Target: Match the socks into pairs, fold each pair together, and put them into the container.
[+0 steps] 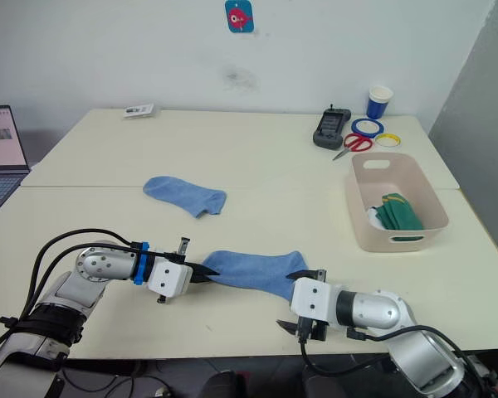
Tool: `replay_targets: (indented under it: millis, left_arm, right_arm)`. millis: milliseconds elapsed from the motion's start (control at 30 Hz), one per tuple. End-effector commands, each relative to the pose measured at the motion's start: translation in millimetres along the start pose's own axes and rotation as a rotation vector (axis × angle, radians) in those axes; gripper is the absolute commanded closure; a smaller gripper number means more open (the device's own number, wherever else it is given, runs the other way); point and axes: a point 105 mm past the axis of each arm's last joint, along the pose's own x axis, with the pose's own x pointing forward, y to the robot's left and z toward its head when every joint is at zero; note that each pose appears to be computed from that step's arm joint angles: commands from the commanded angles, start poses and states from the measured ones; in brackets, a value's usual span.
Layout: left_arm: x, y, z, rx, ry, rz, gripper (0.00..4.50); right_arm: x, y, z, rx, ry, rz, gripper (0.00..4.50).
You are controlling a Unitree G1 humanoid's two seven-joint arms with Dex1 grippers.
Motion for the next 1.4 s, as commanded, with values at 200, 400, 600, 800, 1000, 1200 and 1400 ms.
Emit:
replay_targets:
  millis: [200, 400, 600, 800, 1000, 1200, 1400]
  left_arm:
    - [-5, 5, 4, 0.027, -0.005, 0.017, 4.5]
    - [-5, 7, 4, 0.021, -0.012, 0.002, 4.5]
    - [-11, -1, 8, -0.035, -0.026, -0.071, 4.5]
    - [-37, -24, 40, -0.447, -0.083, -0.303, 4.5]
    - [-67, -61, 88, -0.742, -0.119, -0.598, 4.5]
    - [-65, -70, 77, -0.973, -0.083, -0.631, 4.5]
    - [-27, -48, 38, -1.045, -0.042, -0.506, 4.5]
  right_arm:
    - [-4, -19, -17, 0.0, 0.049, -0.03, 1.88]
    - [-7, -25, -13, -0.016, 0.041, -0.01, 3.88]
    - [-10, -26, -4, -0.021, 0.003, 0.009, 4.48]
    - [-33, -7, 34, 0.115, -0.118, 0.15, 4.48]
    - [-55, 31, 65, 0.335, -0.179, 0.356, 4.48]
    - [-53, 37, 56, 0.544, -0.108, 0.353, 4.48]
    - [-36, 6, 21, 0.665, 0.019, 0.136, 4.48]
